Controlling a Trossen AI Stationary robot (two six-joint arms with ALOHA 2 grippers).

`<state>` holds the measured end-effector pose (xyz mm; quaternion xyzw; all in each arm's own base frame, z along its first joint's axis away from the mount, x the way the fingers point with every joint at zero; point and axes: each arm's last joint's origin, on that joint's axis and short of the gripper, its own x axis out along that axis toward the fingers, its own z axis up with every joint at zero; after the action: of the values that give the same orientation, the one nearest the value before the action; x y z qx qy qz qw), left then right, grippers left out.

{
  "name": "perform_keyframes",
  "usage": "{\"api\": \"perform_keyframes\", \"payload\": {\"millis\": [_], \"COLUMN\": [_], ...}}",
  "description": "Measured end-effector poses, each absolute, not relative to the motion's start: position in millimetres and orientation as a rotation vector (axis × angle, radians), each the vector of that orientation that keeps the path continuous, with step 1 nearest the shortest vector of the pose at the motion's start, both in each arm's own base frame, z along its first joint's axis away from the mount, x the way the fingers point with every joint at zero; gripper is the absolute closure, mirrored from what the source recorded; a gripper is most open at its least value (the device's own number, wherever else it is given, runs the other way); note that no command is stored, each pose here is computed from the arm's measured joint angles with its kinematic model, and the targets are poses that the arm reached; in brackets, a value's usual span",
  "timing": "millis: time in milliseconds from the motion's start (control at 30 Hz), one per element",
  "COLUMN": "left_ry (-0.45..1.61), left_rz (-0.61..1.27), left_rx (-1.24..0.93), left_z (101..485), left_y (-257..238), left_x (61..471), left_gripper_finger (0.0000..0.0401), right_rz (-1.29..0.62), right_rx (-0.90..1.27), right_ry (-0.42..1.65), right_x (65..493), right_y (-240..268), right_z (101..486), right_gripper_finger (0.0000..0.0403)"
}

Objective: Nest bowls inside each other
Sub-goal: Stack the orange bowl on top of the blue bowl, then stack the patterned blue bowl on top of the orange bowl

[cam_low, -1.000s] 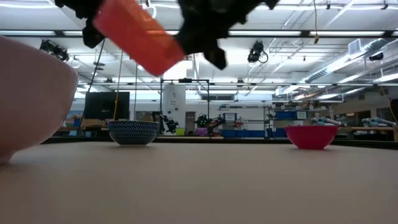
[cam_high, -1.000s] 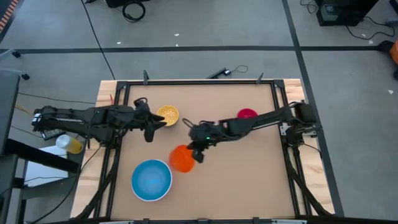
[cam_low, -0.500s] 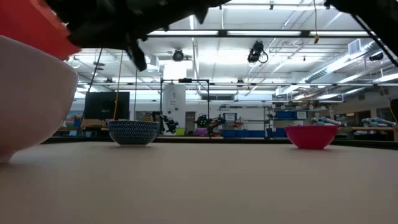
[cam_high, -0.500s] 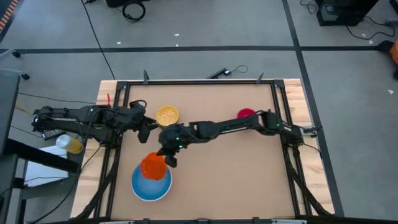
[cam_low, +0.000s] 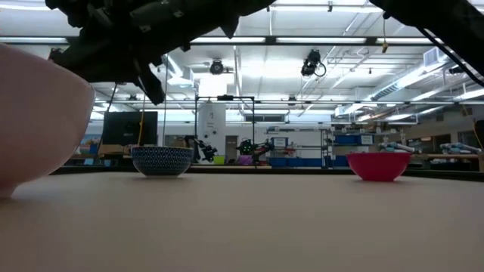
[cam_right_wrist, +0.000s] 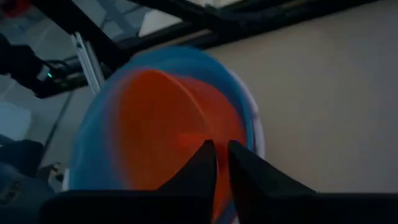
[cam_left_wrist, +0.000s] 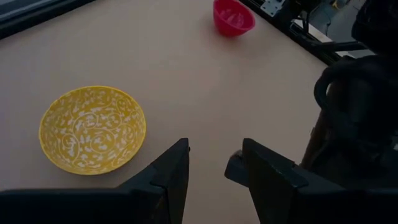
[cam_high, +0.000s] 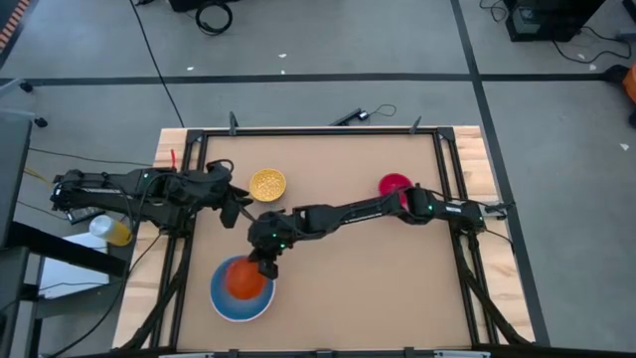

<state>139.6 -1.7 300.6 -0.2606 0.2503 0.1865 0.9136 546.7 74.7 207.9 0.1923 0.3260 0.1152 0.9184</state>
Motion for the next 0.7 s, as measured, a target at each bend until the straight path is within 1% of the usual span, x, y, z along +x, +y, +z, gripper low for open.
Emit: {"api": "perform_keyframes", "payload": {"millis": [267, 367, 467, 533, 700], "left_ry": [0.509, 0.505, 0.504, 0.51, 0.595], "left_rz": [0.415, 0.42, 0.43, 0.47, 0.575], "left_rx": [-0.525, -0.533, -0.558, -0.602, -0.693], "left_z": [300, 300, 300, 298, 289], "left_y": [-1, -1, -1, 0, 3], "left_x": [139, 139, 139, 138, 129], "left_gripper_finger": [0.025, 0.025, 0.025, 0.025, 0.025], "right_rz": [0.213, 0.088, -0.072, -0.174, -0.351], "right_rx": [0.417, 0.44, 0.439, 0.453, 0.501], "right_ry": [0.687, 0.665, 0.634, 0.639, 0.778], "right_x": [546, 543, 538, 534, 519], "right_y": [71, 56, 26, 1, -62], "right_z": [208, 220, 237, 243, 230], "right_gripper_finger": [0.0272, 0.0253, 0.0248, 0.0247, 0.0247]}}
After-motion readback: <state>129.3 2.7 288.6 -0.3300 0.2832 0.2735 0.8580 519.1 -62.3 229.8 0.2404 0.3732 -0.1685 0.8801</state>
